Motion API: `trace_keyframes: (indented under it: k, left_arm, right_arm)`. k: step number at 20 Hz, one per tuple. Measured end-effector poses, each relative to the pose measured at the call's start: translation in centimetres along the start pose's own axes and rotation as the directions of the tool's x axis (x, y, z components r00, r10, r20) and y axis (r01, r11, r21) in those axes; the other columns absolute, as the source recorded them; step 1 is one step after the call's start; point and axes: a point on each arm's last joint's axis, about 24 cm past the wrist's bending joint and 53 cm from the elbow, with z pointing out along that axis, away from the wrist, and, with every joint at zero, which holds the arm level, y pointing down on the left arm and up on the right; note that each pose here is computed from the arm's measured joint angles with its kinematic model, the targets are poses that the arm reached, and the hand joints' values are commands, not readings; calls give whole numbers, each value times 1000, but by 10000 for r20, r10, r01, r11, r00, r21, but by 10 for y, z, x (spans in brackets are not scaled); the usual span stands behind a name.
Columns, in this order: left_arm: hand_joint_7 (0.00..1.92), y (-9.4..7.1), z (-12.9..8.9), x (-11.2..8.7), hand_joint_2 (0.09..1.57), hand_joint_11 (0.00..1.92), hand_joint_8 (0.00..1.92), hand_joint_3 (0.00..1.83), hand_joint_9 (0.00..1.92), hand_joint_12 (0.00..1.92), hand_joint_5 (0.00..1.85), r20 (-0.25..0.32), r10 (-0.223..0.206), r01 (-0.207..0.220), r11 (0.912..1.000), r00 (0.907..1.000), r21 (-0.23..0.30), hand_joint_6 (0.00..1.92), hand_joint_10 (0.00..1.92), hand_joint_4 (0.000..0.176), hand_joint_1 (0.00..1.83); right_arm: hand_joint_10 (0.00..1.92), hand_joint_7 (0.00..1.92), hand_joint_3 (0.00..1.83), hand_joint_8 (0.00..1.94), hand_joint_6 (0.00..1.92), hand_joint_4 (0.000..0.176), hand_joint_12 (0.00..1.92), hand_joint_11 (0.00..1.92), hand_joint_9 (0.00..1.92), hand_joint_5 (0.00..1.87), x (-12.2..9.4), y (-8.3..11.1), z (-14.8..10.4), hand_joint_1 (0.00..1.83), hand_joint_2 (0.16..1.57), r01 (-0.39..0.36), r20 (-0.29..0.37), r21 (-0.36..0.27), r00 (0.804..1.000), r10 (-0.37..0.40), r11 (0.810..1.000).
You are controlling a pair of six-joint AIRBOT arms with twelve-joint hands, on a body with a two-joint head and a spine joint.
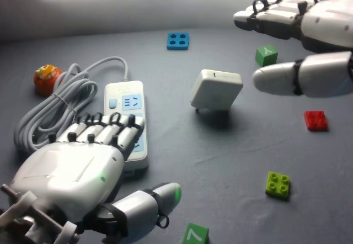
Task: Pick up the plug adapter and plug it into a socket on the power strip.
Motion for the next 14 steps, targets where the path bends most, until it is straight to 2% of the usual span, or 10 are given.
trace_keyframes:
  k: [2, 3, 5, 6, 10, 11, 12, 14]
  left_arm:
    - [46, -2, 5, 8, 1246, 0, 5, 0, 50, 332, 15, -279, 94, -90, 9998, 9996, 157, 1, 8, 0, 0]
    - [40, -2, 8, 14, 1251, 0, 2, 1, 43, 335, 8, -468, 70, -62, 9999, 9989, 158, 0, 4, 0, 0]
    - [19, -1, 12, 21, 1243, 0, 0, 0, 23, 315, 1, -641, 76, -69, 9999, 9979, 115, 0, 0, 0, 0]
    - [7, 1, 15, 25, 1243, 0, 0, 0, 14, 312, 0, -709, 57, -51, 10000, 9975, 77, 0, 0, 0, 0]
    - [9, 4, 23, 35, 1245, 0, 1, 0, 14, 296, 0, -955, 129, -131, 9999, 9953, -11, 0, 1, 0, 0]
    - [12, 6, 22, 39, 1252, 0, 2, 2, 15, 293, 0, -1057, 141, -150, 9999, 9943, -71, 0, 1, 0, 0]
    - [16, 7, 22, 44, 1254, 0, 2, 2, 18, 276, 0, -1167, 128, -144, 9998, 9931, -134, 0, 2, 0, 0]
    - [39, 11, 22, 49, 1247, 0, 8, 0, 40, 309, 16, -1348, 98, -132, 9996, 9908, -242, 6, 7, 0, 0]
  right_arm:
    - [1, 37, 0, 0, 0, 0, 222, 0, 35, 31, 3, 1, 13, 138, 1258, -84, -358, -72, 9993, 82, 9999]
    - [4, 39, 0, 1, 0, 0, 298, 0, 46, 30, 7, 1, 23, 187, 1248, -266, -582, -100, 9980, 260, 9996]
    - [1, 1, 0, 0, 0, 0, 232, 0, 8, 0, 12, -3, 37, 381, 1205, -585, -868, -21, 9945, 581, 9983]
    - [1, 0, 0, 0, 0, 0, 273, 0, 4, 0, 14, -6, 42, 485, 1175, -787, -970, 40, 9922, 787, 9969]
    - [0, 0, 0, 0, 0, 0, 277, 0, 0, 0, 15, -26, 67, 540, 1163, -1800, -1269, 577, 9743, 1861, 9820]
    - [0, 0, 0, 0, 0, 0, 321, 0, 0, 0, 15, -30, 72, 841, 1088, -2120, -1295, 706, 9669, 2197, 9747]
    - [0, 0, 0, 0, 0, 0, 335, 0, 0, 0, 15, -35, 77, 1053, 1027, -2718, -1330, 913, 9501, 2823, 9580]
    - [5, 0, 0, 0, 0, 0, 584, 0, 14, 0, 16, -42, 88, 1141, 955, -3209, -1396, 1175, 9316, 3356, 9398]
